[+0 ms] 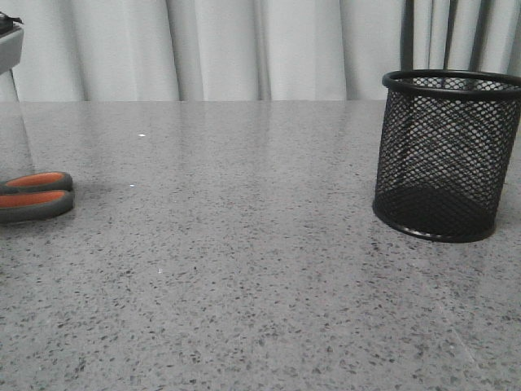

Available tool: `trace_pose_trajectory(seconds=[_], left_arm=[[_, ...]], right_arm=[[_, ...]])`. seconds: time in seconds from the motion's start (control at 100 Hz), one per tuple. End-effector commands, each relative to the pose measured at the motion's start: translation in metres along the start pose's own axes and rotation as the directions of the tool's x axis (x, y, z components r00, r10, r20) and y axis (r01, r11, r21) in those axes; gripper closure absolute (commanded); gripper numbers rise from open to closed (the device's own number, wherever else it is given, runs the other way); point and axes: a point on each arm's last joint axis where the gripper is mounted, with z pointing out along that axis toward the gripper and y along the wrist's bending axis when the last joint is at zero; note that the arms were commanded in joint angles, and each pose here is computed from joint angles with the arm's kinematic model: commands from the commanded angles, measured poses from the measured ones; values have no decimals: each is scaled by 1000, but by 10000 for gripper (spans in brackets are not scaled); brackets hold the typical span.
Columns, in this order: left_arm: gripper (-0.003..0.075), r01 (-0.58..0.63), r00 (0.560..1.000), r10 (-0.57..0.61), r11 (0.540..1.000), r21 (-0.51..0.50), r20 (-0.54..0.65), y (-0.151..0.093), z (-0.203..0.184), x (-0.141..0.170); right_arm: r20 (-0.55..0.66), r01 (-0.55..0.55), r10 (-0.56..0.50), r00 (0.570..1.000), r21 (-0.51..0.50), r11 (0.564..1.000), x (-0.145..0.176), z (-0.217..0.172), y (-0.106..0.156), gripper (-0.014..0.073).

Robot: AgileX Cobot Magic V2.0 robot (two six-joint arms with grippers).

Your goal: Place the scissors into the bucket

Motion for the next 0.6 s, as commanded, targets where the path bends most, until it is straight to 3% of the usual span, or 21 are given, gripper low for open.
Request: trace_pose_trajectory(seconds=[0.0,0.32,0.59], left_arm=[[341,6,1000,-5,998,-57,17,8,-7,-1],[341,44,995,-36,995,-91,90,31,-6,-10],[355,57,993,-68,992,113,94,29,28,-18]], right_arm=[[83,21,-21,996,-4,1000,-15,-3,2,188],[83,21,-21,996,-4,1000,-14,-2,2,188],[77,21,-21,997,-4,1000,-14,-2,2,188]])
